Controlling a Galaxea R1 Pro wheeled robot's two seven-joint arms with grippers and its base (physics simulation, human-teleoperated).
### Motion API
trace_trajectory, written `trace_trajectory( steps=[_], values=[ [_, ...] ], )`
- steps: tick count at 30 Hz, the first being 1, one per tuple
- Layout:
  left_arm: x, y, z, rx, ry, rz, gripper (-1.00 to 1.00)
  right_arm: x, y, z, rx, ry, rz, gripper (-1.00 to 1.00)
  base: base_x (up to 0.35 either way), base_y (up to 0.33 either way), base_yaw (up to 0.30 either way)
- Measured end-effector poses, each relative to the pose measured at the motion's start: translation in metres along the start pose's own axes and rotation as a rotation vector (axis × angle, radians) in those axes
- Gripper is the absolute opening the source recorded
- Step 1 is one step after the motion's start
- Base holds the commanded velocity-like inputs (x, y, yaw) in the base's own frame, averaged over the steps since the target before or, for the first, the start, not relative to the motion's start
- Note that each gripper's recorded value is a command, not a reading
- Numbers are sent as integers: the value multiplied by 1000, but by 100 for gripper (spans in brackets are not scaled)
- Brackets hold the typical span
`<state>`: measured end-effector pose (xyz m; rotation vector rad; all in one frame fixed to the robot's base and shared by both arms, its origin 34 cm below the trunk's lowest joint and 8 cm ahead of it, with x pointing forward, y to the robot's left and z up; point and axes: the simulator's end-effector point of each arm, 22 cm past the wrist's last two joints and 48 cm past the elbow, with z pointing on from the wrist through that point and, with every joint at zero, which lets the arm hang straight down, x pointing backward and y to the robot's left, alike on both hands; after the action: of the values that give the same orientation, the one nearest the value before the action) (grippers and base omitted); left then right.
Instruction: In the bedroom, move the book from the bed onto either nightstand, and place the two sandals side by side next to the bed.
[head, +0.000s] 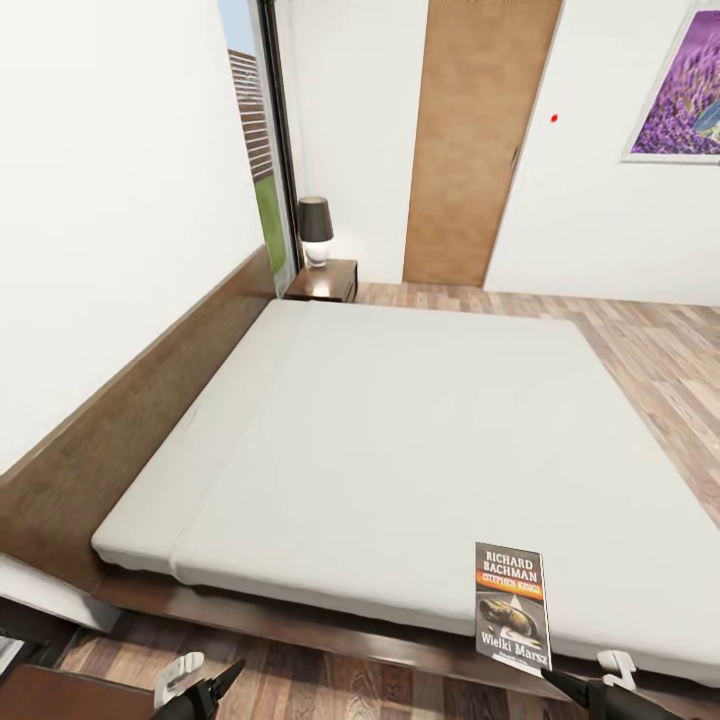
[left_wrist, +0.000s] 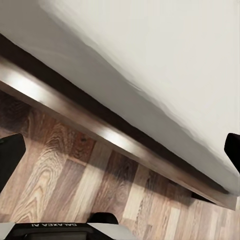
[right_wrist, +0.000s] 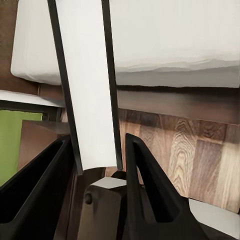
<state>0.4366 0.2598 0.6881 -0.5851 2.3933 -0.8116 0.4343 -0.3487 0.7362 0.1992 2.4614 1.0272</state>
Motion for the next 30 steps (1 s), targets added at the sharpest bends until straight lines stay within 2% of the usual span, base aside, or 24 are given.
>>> trace_trajectory(
  steps=[30],
  values=[
    [-17, -14, -2, 27, -36, 21, 100, -17, 11, -4, -15, -35, -32, -100, 0, 0, 0]
  ],
)
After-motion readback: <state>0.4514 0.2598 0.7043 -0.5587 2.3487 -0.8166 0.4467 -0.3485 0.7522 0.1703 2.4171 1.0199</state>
